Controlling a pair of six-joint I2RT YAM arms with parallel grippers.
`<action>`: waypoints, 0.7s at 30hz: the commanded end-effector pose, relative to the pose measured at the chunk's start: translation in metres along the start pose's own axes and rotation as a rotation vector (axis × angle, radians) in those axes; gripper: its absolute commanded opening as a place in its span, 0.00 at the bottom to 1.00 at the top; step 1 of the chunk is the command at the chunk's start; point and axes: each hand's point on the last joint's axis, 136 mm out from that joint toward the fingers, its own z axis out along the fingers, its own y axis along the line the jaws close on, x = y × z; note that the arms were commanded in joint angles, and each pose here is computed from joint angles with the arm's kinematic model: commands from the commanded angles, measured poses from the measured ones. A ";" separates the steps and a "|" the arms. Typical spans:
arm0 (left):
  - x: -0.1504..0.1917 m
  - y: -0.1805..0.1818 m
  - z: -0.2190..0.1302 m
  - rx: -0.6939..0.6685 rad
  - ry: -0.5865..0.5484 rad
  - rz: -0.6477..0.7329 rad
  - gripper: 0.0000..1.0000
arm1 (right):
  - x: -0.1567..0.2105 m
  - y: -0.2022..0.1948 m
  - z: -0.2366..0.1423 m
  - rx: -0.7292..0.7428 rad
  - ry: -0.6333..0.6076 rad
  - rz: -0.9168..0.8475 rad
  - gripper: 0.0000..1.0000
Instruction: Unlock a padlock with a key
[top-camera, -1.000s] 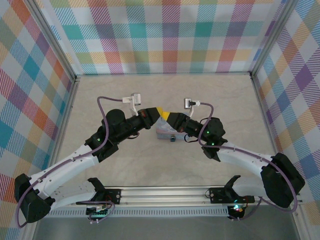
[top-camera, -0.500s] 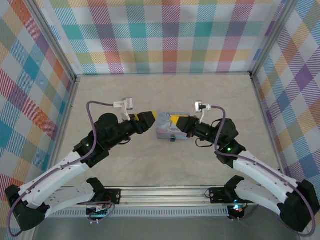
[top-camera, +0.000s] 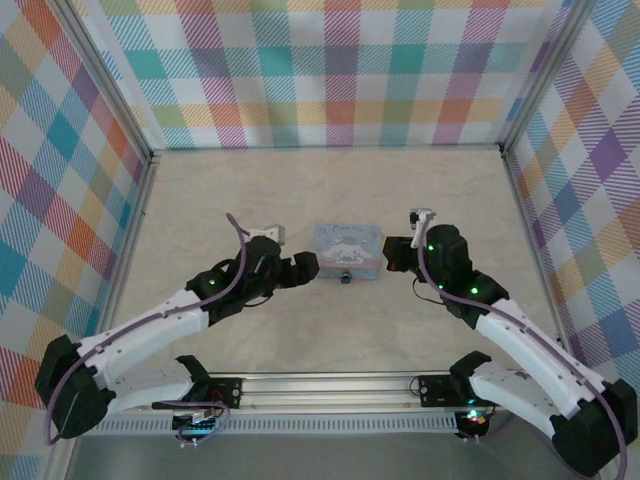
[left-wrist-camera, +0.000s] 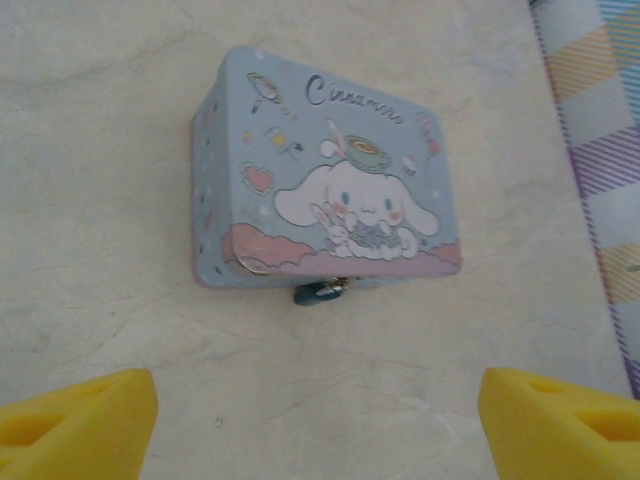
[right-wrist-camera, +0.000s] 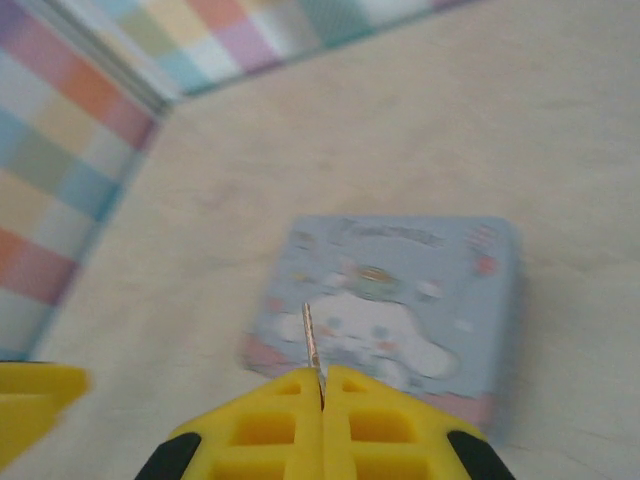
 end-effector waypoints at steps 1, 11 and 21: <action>-0.014 0.004 0.018 0.007 -0.030 -0.027 0.85 | 0.007 -0.044 0.009 0.221 0.014 -0.056 0.00; -0.030 0.015 0.075 0.051 0.032 -0.105 0.92 | 0.010 -0.083 0.049 0.353 0.070 -0.017 0.00; -0.025 0.019 0.074 0.068 0.049 -0.126 0.94 | 0.051 -0.073 0.088 0.261 0.199 0.041 0.00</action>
